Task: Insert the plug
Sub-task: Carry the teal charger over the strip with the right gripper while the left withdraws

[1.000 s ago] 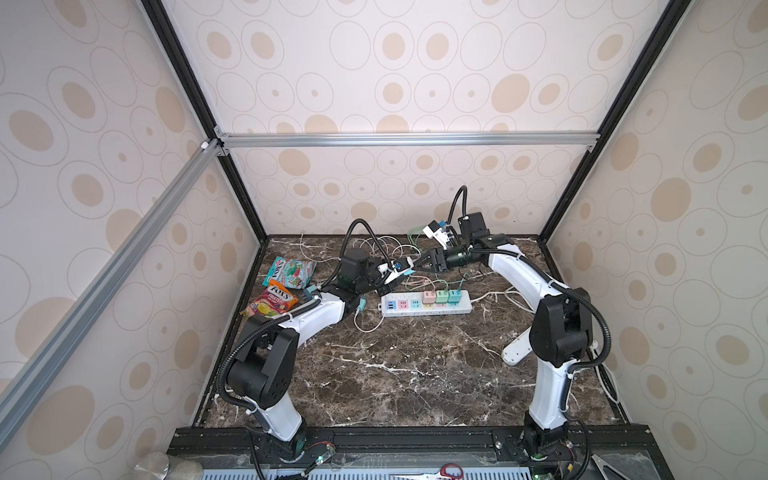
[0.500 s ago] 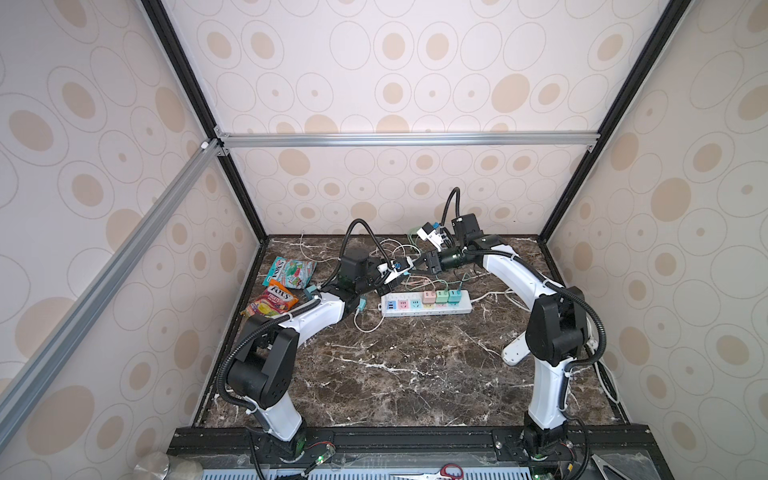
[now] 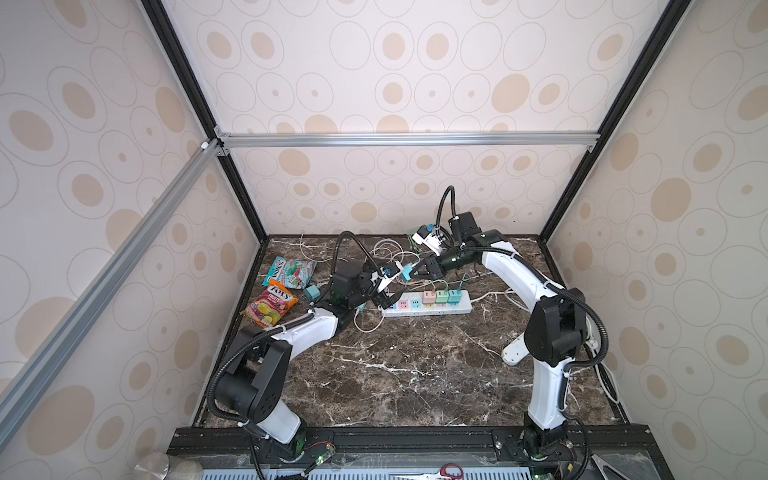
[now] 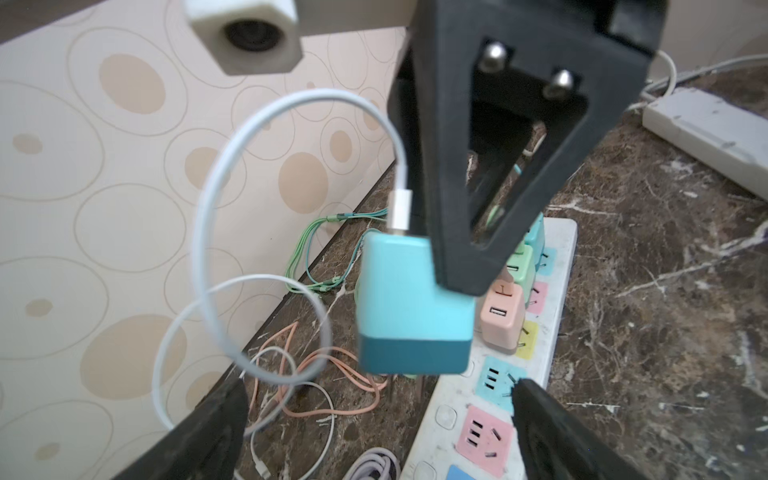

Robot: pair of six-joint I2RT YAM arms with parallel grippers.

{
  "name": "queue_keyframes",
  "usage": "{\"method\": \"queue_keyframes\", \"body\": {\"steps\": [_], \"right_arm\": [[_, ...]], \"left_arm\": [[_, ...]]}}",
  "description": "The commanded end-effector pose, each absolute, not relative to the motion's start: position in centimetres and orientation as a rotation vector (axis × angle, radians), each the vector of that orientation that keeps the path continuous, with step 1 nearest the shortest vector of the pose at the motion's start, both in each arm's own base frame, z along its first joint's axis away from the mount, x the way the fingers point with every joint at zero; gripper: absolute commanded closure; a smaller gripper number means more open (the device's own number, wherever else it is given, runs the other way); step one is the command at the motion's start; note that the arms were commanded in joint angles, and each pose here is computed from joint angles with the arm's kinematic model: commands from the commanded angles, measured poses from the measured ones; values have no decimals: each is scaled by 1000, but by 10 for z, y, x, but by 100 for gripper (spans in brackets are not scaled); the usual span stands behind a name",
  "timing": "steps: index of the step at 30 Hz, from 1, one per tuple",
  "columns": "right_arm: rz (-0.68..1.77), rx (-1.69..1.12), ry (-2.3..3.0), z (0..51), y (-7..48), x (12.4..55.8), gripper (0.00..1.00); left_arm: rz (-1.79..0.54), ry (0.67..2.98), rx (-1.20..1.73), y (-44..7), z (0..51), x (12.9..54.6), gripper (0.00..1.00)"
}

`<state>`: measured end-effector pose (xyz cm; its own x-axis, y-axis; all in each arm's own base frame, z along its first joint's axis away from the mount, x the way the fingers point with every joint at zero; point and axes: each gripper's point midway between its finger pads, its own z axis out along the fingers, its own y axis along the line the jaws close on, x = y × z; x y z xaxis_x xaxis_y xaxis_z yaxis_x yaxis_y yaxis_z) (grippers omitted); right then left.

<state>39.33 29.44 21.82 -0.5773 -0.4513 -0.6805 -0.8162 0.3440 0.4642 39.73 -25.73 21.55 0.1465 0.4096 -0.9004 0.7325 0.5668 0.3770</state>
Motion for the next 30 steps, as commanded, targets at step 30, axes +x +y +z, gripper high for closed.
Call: {"method": "queue_keyframes", "body": {"steps": [30], "right_arm": [[204,-2138,2026,138,271,368,100]], "left_arm": [[-160,1514,255,-109,293,330,2]]}}
